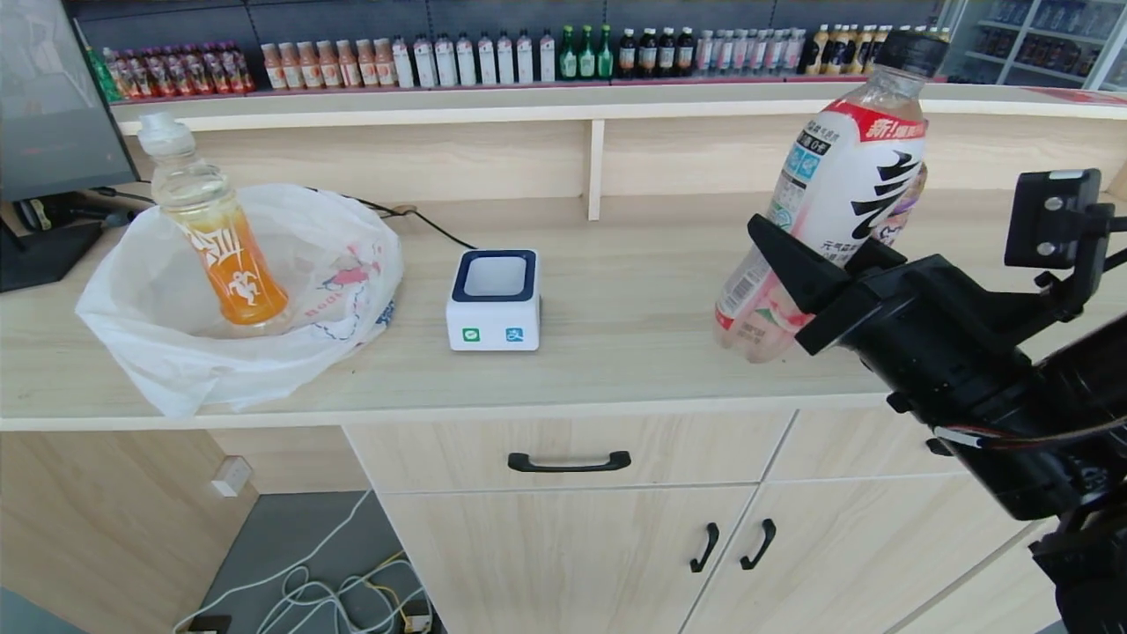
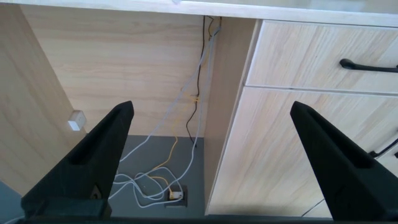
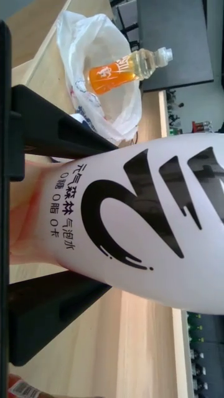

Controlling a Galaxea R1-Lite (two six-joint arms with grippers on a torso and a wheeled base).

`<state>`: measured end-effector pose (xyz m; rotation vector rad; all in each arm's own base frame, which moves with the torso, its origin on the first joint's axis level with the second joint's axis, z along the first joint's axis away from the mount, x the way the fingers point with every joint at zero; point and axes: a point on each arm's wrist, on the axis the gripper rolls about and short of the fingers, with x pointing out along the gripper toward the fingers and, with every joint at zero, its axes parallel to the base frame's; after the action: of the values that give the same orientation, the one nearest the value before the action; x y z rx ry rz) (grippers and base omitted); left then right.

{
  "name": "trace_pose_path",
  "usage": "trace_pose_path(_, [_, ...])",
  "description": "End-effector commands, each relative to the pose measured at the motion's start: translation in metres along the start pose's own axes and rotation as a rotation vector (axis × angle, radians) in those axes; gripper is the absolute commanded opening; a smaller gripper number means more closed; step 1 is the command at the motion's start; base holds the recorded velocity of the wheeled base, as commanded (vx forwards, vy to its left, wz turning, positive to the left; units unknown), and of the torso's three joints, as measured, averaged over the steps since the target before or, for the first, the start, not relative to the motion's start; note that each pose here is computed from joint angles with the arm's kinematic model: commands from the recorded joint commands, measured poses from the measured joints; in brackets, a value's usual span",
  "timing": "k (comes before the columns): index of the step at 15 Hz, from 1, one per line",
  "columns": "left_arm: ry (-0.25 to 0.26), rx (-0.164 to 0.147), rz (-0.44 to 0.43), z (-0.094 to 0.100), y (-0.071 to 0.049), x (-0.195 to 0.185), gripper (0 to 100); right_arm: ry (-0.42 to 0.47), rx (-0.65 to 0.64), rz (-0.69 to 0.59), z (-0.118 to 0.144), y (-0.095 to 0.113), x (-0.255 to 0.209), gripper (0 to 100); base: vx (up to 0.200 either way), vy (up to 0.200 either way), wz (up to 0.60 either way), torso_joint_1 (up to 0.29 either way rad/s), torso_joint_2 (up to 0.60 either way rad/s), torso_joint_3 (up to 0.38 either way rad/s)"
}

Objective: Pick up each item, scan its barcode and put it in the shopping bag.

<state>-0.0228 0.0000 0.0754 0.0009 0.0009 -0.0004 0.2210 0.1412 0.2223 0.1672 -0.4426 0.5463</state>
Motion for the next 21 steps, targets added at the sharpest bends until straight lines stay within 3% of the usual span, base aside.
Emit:
trace_pose_path(1, [0.001,-0.001,0.000,0.000,0.000,0.000,100,0.022,0.004,0.002,-0.005,0.000,-0.001,0,0.000,0.200,0.00,0.017,0.02,0.002])
trace_pose_path(18, [-0.001,0.001,0.000,0.000,0.000,0.000,100,-0.006,-0.017,-0.020,0.002,-0.006,0.001,0,0.000,0.200,0.00,0.002,0.00,0.002])
trace_pose_path(21, [-0.001,0.001,0.000,0.000,0.000,0.000,100,-0.028,-0.017,-0.022,0.009,-0.007,-0.001,0,0.000,0.000,0.00,0.000,0.00,0.000])
